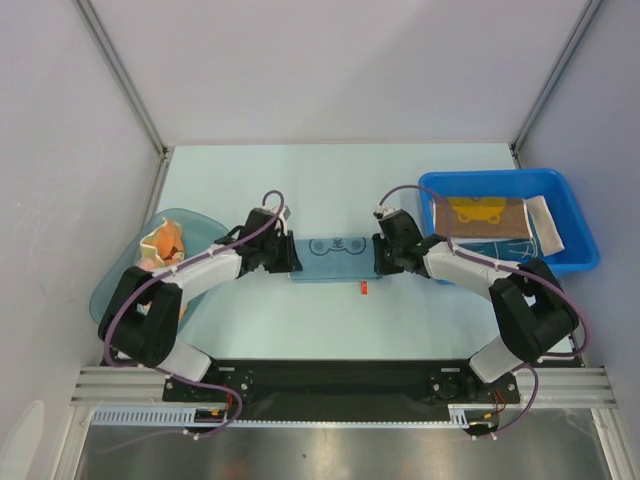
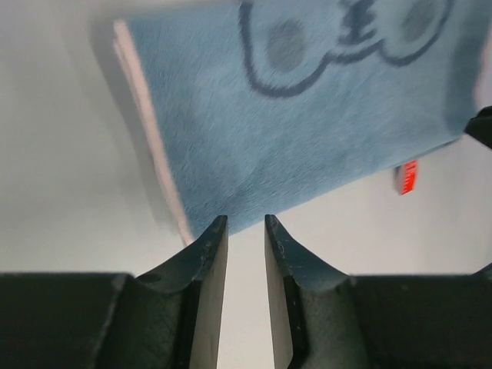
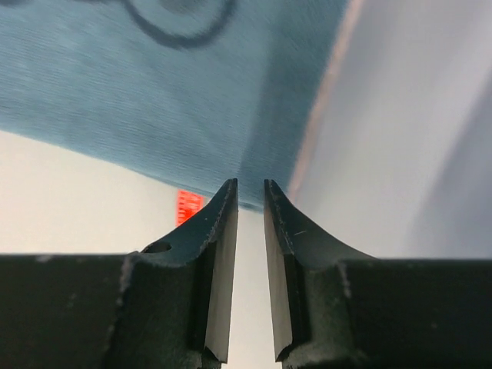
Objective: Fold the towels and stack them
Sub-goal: Fold the towel
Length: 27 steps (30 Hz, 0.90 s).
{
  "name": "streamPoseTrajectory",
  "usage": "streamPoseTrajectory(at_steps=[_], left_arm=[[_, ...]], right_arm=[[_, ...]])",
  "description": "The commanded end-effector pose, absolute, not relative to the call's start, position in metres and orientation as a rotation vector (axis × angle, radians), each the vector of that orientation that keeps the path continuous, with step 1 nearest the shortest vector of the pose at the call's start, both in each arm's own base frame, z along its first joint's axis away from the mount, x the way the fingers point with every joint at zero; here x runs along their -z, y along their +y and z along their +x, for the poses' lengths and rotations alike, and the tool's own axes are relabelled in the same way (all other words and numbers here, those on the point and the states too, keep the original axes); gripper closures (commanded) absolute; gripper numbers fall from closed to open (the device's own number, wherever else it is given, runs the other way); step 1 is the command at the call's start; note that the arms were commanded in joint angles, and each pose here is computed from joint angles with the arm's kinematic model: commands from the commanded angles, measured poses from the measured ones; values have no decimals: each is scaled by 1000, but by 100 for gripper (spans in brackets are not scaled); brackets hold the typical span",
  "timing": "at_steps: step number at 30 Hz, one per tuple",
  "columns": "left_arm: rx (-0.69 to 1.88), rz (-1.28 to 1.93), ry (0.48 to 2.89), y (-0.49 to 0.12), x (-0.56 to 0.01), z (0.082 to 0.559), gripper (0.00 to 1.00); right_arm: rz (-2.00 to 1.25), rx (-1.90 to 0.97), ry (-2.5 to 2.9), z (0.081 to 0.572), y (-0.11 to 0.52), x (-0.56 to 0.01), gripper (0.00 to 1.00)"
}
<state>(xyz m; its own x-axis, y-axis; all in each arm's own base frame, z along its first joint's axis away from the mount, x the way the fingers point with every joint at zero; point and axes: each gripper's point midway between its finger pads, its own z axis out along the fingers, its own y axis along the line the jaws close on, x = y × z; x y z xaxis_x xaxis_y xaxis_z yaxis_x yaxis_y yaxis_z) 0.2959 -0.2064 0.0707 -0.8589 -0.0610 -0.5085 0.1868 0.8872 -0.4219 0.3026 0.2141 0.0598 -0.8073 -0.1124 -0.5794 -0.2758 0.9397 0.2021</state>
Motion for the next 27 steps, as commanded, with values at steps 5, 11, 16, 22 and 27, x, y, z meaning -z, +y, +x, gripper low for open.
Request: streamPoseTrajectory(at_steps=[5,11,16,22,27], left_arm=[[563,-19,2638,-192,-19,274,71],[372,-41,2594,-172,-52,294,66],[332,-11,2474,-173,-104,327,62],[552,113,2495,-221,-90,353,62],[517,76,2566,-213,-56,369,63]], right_arm=[[-203,-297,2550,289,193,-27,76],[-194,-336,2477,295,196,-75,75],[-139,-414,2425,312,204,-99,65],[52,-448,2453,342,202,-80,54],[113,-501,2480,346,213,-63,41]])
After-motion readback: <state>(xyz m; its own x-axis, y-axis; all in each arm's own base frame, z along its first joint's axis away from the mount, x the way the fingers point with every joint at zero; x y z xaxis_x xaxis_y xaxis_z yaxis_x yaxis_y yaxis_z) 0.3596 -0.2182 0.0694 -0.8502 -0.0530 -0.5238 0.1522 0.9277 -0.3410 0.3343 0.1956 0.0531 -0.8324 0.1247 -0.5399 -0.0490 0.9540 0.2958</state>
